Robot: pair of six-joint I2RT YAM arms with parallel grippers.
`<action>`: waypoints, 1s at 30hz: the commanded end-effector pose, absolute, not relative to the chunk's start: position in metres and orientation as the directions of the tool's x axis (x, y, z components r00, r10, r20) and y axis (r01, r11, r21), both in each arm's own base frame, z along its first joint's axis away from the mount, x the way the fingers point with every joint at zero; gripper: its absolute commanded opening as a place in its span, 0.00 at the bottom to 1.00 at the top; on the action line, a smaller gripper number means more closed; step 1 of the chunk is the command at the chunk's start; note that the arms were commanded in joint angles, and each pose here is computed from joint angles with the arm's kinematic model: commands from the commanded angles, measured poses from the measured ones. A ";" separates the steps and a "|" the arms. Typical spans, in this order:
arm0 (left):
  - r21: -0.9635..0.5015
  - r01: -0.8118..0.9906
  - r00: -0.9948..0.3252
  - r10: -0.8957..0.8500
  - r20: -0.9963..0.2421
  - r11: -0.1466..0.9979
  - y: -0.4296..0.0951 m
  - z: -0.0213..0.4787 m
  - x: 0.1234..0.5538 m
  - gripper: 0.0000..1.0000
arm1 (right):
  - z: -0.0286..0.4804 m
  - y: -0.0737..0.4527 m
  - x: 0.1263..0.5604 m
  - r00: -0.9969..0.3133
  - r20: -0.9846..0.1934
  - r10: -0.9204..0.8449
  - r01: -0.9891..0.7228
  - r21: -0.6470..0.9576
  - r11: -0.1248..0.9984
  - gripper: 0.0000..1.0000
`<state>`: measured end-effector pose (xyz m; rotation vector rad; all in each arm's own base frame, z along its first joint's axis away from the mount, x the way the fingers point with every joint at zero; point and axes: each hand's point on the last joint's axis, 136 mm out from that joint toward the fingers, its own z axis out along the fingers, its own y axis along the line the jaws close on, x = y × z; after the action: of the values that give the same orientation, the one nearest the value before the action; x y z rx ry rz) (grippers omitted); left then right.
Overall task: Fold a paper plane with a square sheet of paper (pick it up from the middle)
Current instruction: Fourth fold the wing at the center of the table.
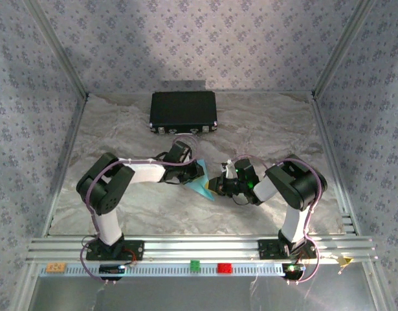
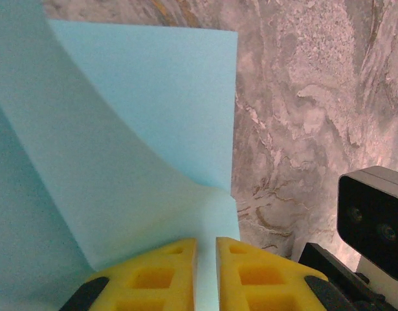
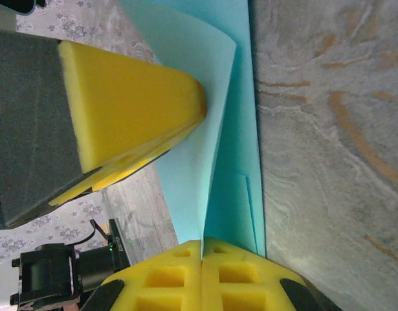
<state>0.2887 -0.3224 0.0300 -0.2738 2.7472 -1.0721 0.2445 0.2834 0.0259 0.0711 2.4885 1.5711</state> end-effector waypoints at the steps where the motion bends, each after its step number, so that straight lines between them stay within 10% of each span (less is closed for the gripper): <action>1: -0.661 -0.095 -0.978 -0.194 -0.078 0.744 -0.327 0.022 0.285 0.15 | -0.012 0.263 0.237 -0.979 -0.049 0.200 0.070 0.834 0.548 0.01; 30: -0.623 -0.127 -0.981 -0.191 -0.037 0.772 -0.319 0.001 0.276 0.12 | -0.008 0.251 0.211 -0.994 -0.068 0.090 0.010 0.741 0.672 0.21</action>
<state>0.2890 -0.3264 0.0220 -0.2510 2.7811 -1.0679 0.2368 0.2740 0.0288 0.0338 2.5774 1.4147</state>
